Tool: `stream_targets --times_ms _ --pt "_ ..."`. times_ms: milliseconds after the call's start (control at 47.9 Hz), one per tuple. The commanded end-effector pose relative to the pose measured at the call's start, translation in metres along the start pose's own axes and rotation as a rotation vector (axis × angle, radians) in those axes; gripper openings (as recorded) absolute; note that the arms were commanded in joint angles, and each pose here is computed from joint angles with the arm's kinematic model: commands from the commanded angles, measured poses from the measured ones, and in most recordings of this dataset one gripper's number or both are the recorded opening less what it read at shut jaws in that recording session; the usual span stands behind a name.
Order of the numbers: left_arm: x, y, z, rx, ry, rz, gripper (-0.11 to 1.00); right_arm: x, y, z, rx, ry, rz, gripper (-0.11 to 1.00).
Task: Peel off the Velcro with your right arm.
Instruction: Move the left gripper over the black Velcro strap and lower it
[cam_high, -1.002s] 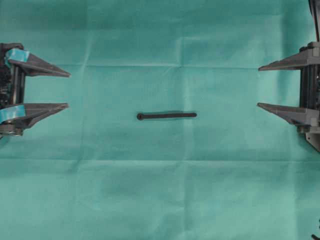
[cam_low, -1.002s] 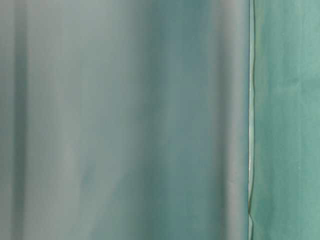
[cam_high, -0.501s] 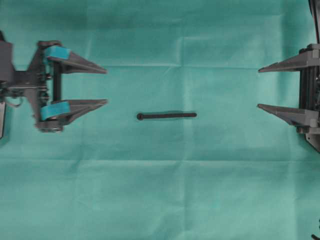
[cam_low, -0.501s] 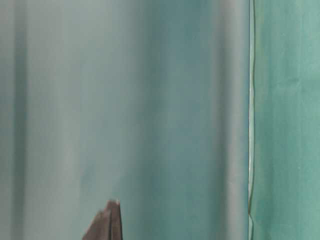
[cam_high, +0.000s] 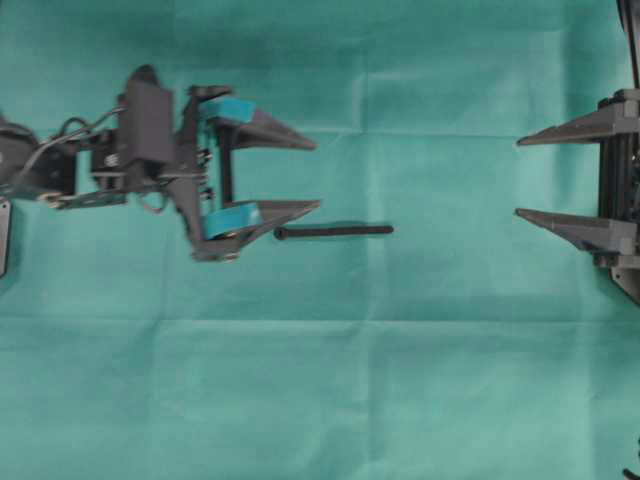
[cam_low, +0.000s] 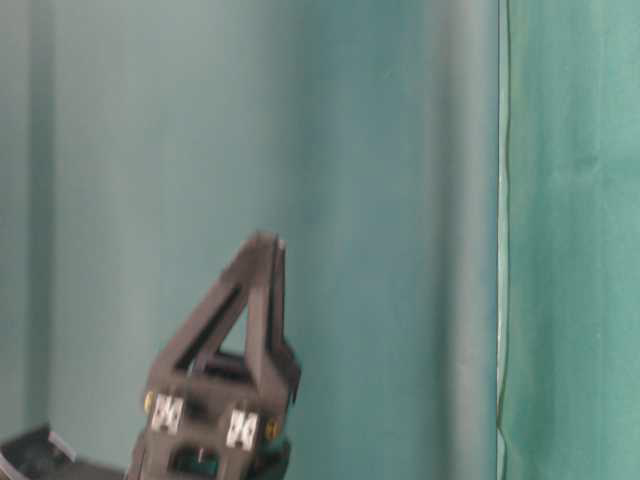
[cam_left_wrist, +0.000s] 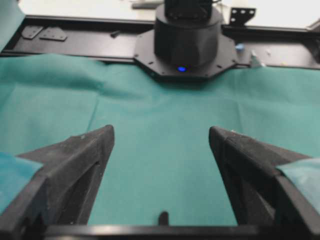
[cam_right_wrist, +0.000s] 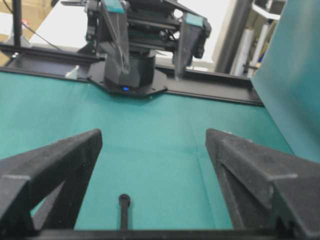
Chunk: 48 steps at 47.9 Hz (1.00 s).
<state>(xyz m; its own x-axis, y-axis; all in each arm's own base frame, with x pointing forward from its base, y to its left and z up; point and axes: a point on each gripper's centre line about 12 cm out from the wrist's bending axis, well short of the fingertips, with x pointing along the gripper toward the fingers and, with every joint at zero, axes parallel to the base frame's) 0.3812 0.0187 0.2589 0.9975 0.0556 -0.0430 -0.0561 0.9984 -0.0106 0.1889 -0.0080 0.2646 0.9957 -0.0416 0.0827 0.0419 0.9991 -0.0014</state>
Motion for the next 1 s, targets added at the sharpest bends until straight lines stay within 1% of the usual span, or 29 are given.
stream_targets --times_ms 0,146,271,397,480,584,835,981 --pt "0.011 0.004 0.013 -0.001 -0.037 0.01 0.89 0.002 0.0 0.005 0.0 -0.018 0.0 0.66" --pt "0.018 0.006 0.013 -0.002 -0.026 0.016 0.89 0.001 0.0 0.004 -0.001 -0.017 0.001 0.66" --pt "0.023 0.006 0.011 -0.009 0.034 0.017 0.9 -0.001 0.0 0.003 -0.002 -0.02 -0.001 0.66" --pt "0.031 0.005 0.004 -0.01 0.15 0.012 0.89 -0.004 0.0 0.003 -0.006 -0.028 0.002 0.66" --pt "0.038 0.004 -0.003 -0.01 0.258 0.01 0.89 -0.006 0.0 0.003 -0.007 -0.034 0.001 0.66" --pt "0.045 0.003 -0.008 -0.011 0.362 0.008 0.89 -0.007 0.0 0.004 -0.006 -0.04 0.001 0.66" --pt "0.054 0.003 -0.015 -0.011 0.549 0.008 0.89 -0.008 0.0 0.002 -0.006 -0.037 0.003 0.66" --pt "0.055 0.003 -0.023 -0.01 0.613 0.006 0.89 -0.007 0.0 0.003 -0.004 -0.037 0.001 0.66"
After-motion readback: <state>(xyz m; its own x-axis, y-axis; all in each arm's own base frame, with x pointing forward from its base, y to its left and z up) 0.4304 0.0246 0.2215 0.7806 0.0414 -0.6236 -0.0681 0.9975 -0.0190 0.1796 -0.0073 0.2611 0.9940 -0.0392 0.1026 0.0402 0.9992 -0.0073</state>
